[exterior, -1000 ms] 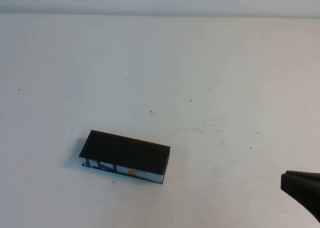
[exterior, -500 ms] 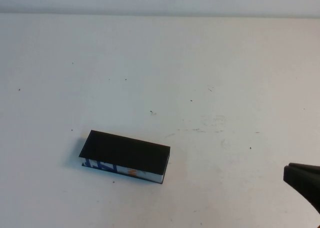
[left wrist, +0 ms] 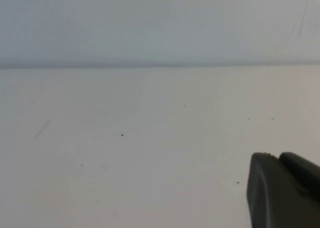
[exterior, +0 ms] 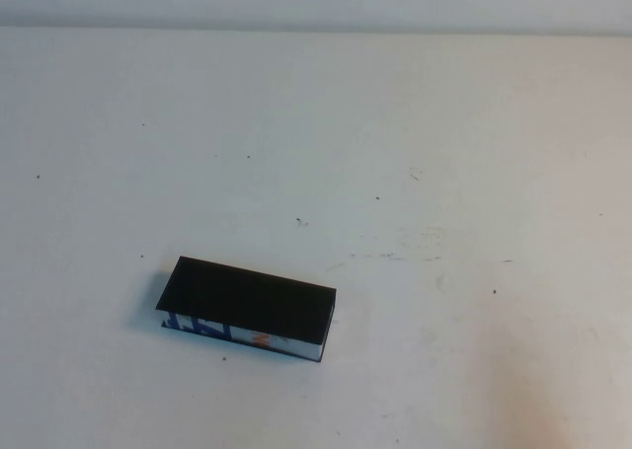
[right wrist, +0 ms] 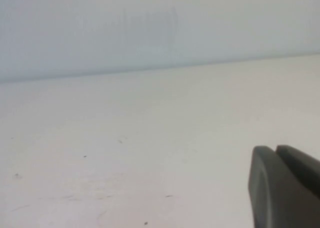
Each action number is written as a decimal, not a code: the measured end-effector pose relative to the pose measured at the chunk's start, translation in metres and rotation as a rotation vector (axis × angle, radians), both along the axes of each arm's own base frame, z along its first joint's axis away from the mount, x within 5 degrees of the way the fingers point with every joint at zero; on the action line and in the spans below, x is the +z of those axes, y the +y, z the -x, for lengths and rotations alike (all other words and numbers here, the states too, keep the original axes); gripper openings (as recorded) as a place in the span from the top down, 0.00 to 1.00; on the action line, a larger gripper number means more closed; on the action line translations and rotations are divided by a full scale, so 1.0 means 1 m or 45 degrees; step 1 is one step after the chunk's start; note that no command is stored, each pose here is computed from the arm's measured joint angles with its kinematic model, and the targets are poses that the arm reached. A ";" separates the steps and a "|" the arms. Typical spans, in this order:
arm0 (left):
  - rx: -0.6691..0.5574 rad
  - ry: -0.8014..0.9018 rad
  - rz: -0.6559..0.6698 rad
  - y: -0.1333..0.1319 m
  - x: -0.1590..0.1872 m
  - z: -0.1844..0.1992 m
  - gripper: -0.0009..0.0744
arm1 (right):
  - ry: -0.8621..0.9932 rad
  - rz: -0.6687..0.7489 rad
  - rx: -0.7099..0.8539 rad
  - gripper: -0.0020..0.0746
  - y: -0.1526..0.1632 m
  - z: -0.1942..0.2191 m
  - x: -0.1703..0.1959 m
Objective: Return glasses to glasses case
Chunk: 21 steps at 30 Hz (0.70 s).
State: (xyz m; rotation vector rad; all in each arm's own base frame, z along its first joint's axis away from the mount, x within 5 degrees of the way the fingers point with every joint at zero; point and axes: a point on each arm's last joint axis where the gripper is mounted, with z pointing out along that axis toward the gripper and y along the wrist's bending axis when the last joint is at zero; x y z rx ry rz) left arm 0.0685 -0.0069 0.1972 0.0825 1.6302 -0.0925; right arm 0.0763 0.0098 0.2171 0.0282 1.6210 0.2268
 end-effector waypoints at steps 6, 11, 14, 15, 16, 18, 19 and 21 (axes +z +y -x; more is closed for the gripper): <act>0.000 0.000 0.000 0.000 0.000 0.000 0.99 | -0.067 -0.008 -0.078 0.99 -0.005 0.017 -0.016; -0.001 0.000 0.000 0.000 0.000 0.000 0.99 | 0.154 0.016 -0.033 0.99 -0.002 0.021 -0.034; -0.001 0.000 0.000 0.000 0.000 0.000 0.99 | 0.282 0.027 -0.009 0.99 0.000 0.023 -0.043; -0.001 0.000 0.000 0.000 0.000 0.000 0.99 | 0.293 0.028 -0.008 0.99 0.000 0.023 -0.044; -0.001 0.000 0.000 0.000 0.000 0.000 0.99 | 0.295 0.028 -0.007 0.99 0.000 0.024 -0.044; -0.001 0.000 0.000 0.000 0.000 0.000 0.99 | 0.301 0.028 -0.006 0.99 0.000 0.024 -0.044; -0.001 0.000 0.000 0.000 0.000 0.000 0.99 | 0.301 0.028 -0.006 0.99 0.000 0.024 -0.044; -0.001 0.000 0.000 0.000 0.000 0.000 0.99 | 0.301 0.028 -0.006 0.99 0.000 0.024 -0.044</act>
